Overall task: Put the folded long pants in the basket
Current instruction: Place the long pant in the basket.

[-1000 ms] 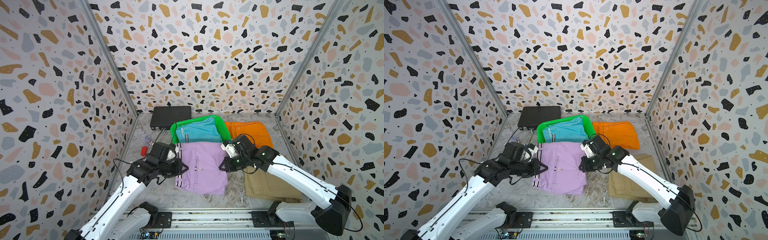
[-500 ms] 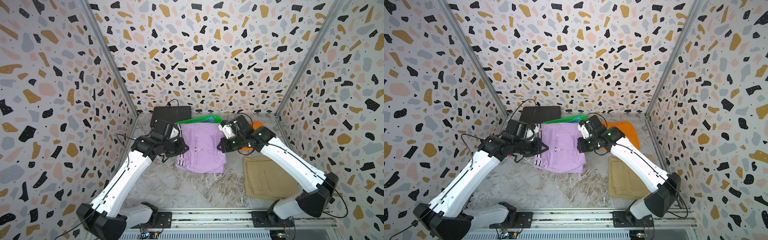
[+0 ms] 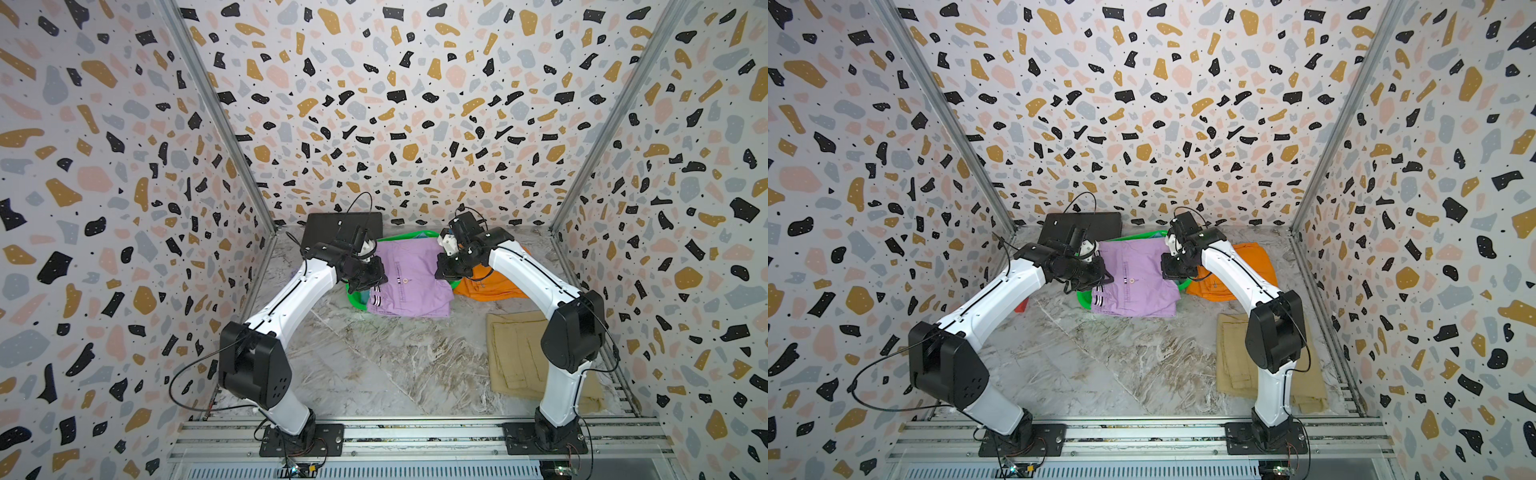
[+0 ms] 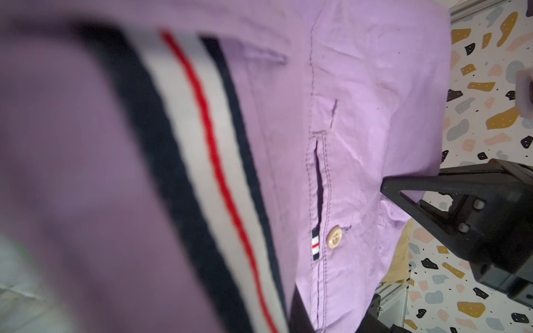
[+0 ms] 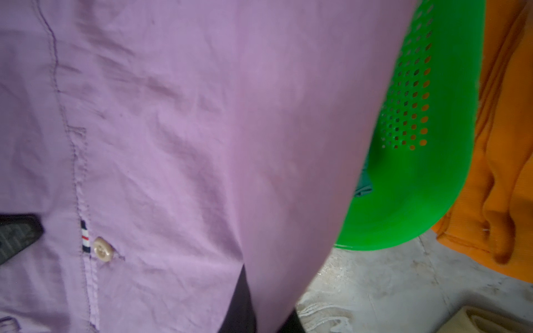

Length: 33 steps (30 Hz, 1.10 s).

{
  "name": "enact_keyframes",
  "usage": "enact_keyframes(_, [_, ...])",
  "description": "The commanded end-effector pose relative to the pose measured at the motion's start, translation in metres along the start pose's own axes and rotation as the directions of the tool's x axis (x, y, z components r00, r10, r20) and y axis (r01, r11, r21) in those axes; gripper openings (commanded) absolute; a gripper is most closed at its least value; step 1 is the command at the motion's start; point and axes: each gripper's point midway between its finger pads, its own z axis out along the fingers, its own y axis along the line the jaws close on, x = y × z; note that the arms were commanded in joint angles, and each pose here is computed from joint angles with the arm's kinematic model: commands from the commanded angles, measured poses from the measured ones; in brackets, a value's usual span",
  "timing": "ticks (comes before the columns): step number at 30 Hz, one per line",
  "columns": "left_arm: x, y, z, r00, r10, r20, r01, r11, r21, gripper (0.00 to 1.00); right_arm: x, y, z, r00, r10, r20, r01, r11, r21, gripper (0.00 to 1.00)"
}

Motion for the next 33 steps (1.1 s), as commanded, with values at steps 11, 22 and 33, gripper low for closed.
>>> enact_keyframes(11, [-0.050, -0.003, 0.023, 0.998, 0.014, 0.054, -0.016, 0.999, 0.041, 0.00, -0.072, 0.005, -0.015, 0.990, -0.074, 0.124, 0.076, 0.997, -0.010, 0.00])
enact_keyframes(22, [-0.080, 0.040, 0.058, 0.998, -0.053, 0.036, 0.054, 0.998, -0.025, 0.00, -0.108, -0.007, 0.035, 0.990, -0.074, 0.124, 0.077, 0.997, -0.021, 0.00])
enact_keyframes(33, [-0.052, 0.083, 0.095, 0.980, -0.184, -0.070, 0.178, 0.980, -0.083, 0.00, -0.059, -0.050, 0.096, 0.998, -0.016, -0.058, 0.019, 0.998, 0.065, 0.00])
